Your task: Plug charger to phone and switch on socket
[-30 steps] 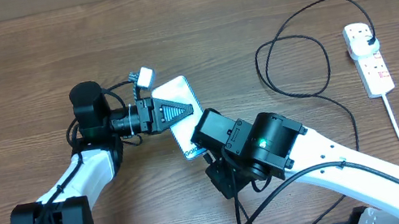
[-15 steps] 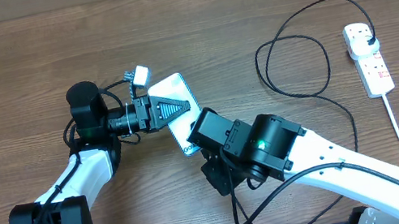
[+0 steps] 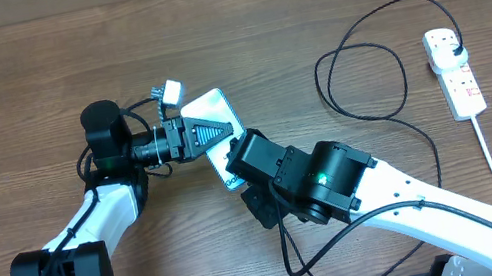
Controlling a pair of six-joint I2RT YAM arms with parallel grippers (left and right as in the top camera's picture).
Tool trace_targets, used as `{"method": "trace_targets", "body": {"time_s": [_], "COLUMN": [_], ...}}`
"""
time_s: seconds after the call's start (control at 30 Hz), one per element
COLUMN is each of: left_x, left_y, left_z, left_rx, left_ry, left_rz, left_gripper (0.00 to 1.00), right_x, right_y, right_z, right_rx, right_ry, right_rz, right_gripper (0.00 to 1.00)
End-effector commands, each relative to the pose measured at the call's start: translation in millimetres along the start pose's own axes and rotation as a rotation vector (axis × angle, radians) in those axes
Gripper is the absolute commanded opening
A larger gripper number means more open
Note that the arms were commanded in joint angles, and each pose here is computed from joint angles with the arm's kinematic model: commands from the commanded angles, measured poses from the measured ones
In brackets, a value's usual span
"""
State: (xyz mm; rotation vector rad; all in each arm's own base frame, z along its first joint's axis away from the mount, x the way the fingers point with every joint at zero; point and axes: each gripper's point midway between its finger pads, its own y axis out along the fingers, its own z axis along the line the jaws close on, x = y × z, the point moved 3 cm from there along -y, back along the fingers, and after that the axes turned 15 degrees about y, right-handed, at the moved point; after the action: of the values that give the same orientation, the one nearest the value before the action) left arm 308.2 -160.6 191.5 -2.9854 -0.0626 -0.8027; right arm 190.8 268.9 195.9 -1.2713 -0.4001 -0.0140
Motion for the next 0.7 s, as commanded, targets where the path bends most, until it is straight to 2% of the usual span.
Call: {"method": "trace_targets", "body": {"time_s": [0.0,0.2,0.47,0.53,0.67], "left_x": [-12,-12,-12,-12,-12], "left_y": [5,5,5,5,5], "left_z": [-17,-17,-17,-17,-16], "left_rx": [-0.102,-0.102,-0.102,-0.102,-0.1], "left_ry": [0.01,0.01,0.015,0.015,0.015], "left_rz": [0.1,0.1,0.1,0.1,0.098], "left_gripper": [0.04,0.04,0.04,0.04,0.04], "right_x": [24,20,4,0,-9], "right_y": [-6,-5,-5,-5,-5], "right_z": [-3,-7,-12,-9,0], "right_rx": [-0.03,-0.045,-0.057,-0.039,0.019], "right_ry": [0.021,0.02,0.084,0.12,0.198], "right_rz": [-0.125,-0.105,-0.025,0.005,0.068], "right_gripper": [0.04,0.18,0.67,0.7,0.7]}}
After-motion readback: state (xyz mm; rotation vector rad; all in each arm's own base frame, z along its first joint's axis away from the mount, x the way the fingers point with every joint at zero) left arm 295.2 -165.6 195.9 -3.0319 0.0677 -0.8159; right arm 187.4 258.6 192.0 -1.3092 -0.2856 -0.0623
